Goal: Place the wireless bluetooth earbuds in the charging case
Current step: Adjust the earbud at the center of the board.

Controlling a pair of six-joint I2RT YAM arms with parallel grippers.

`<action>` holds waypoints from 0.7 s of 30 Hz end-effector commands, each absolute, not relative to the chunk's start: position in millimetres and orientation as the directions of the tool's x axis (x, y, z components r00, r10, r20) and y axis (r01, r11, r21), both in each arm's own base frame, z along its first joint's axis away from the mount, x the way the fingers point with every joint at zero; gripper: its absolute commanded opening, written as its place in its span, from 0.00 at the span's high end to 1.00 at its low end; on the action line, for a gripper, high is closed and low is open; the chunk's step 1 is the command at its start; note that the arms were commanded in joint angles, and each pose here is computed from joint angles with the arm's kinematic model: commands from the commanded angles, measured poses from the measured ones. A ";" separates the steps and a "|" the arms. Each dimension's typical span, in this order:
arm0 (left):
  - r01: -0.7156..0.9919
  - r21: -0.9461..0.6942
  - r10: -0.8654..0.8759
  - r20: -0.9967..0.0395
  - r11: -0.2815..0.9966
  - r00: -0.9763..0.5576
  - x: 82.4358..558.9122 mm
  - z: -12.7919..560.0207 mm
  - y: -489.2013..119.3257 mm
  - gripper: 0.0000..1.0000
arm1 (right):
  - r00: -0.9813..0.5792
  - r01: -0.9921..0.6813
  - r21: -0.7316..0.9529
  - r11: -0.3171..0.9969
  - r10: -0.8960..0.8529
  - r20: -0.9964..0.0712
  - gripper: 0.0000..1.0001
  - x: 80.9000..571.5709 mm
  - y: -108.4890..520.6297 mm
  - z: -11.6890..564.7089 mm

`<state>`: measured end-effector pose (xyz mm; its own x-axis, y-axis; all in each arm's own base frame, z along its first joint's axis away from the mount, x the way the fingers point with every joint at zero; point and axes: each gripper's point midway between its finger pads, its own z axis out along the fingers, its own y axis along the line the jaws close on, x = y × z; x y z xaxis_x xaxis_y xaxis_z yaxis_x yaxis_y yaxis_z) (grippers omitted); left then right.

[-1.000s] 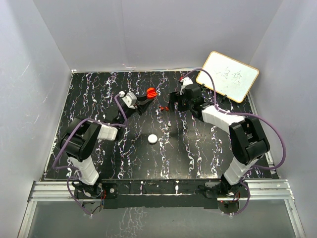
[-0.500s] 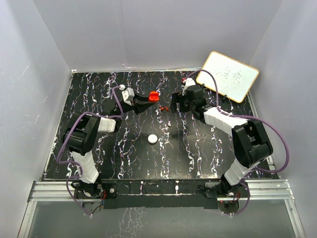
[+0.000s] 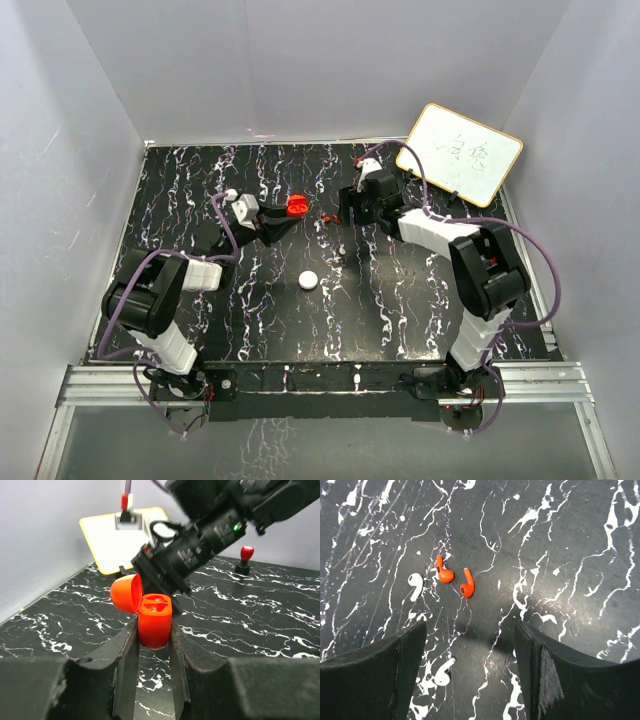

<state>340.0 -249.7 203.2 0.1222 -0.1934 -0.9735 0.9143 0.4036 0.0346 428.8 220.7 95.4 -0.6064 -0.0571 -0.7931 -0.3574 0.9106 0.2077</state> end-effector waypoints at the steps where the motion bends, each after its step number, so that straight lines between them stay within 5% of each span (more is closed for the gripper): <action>1: 0.847 0.219 -0.258 -0.890 0.485 0.377 328.0 263.7 -234.5 1.00 | -0.582 -0.362 0.194 0.912 -0.058 -0.811 0.33 450.7 233.2 92.0; 21: 0.856 0.185 -0.254 -0.906 0.483 0.340 324.5 252.0 -233.1 1.00 | -0.594 -0.380 0.190 0.905 -0.082 -0.800 0.44 473.3 246.6 53.2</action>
